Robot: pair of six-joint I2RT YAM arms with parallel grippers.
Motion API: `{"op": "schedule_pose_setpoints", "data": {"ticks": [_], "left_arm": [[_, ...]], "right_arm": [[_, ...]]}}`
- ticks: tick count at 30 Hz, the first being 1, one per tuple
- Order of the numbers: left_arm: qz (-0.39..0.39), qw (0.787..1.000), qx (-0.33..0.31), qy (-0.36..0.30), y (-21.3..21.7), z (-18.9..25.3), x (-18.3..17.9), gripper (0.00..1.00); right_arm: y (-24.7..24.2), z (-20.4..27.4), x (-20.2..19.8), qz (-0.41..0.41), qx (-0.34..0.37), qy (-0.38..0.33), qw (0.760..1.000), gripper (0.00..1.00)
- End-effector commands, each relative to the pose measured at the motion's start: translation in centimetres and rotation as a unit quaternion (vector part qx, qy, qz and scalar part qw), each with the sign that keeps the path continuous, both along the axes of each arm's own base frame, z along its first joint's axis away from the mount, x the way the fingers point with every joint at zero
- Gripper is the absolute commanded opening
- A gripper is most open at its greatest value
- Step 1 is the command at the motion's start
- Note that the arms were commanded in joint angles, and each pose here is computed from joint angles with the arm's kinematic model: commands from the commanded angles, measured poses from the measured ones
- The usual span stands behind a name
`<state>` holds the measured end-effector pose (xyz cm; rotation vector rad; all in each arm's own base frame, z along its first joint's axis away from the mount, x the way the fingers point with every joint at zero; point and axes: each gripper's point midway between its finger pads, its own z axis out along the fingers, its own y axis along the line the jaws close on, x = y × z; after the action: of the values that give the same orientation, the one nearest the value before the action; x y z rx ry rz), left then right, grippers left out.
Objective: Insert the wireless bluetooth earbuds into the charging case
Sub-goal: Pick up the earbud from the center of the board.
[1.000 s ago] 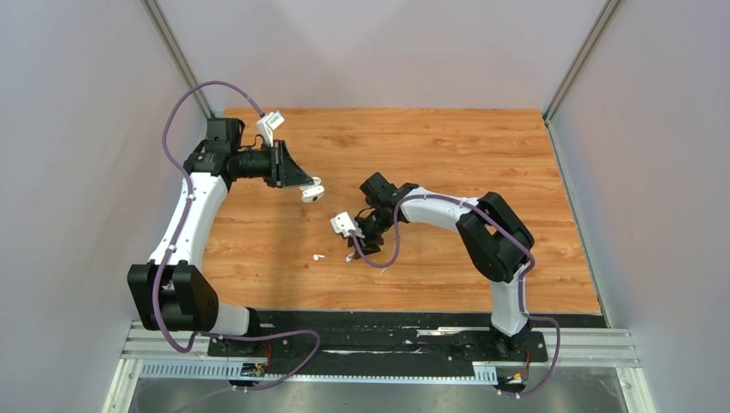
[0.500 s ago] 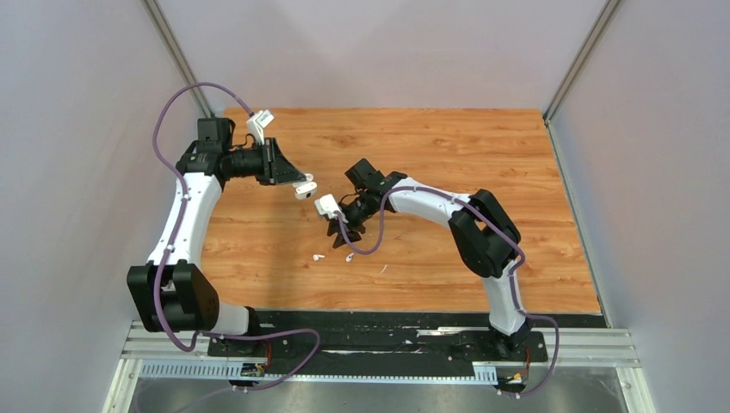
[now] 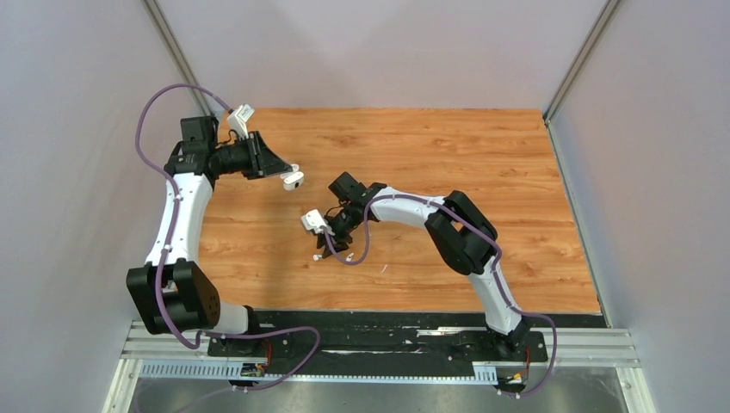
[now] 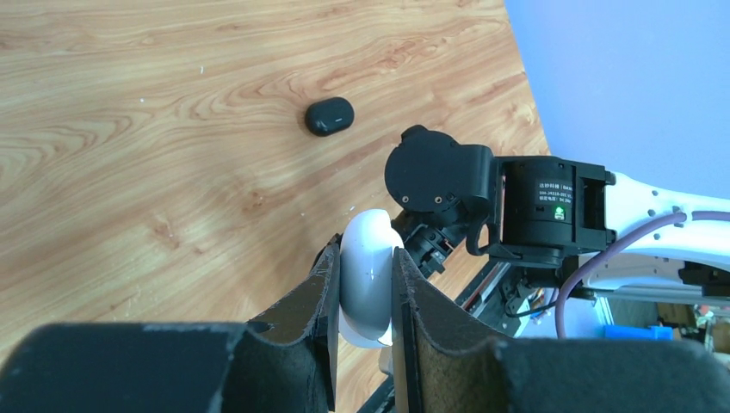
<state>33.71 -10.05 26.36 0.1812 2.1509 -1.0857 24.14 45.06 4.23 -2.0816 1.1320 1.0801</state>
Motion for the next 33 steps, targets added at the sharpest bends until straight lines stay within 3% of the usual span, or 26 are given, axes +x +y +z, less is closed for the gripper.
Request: {"op": "schedule_pose_setpoints", "data": {"ticks": [1,33], "left_arm": [[0.008,0.999,-0.004,-0.034,0.1,1.8,-0.1,0.00],[0.012,1.000,-0.009,-0.025,0.1,0.9,-0.6,0.00]], "right_arm": [[2.0,1.8,1.2,0.019,0.044,-0.045,0.998,0.34],[3.4,-1.1,-0.6,0.063,0.030,-0.058,0.996,0.33]]}}
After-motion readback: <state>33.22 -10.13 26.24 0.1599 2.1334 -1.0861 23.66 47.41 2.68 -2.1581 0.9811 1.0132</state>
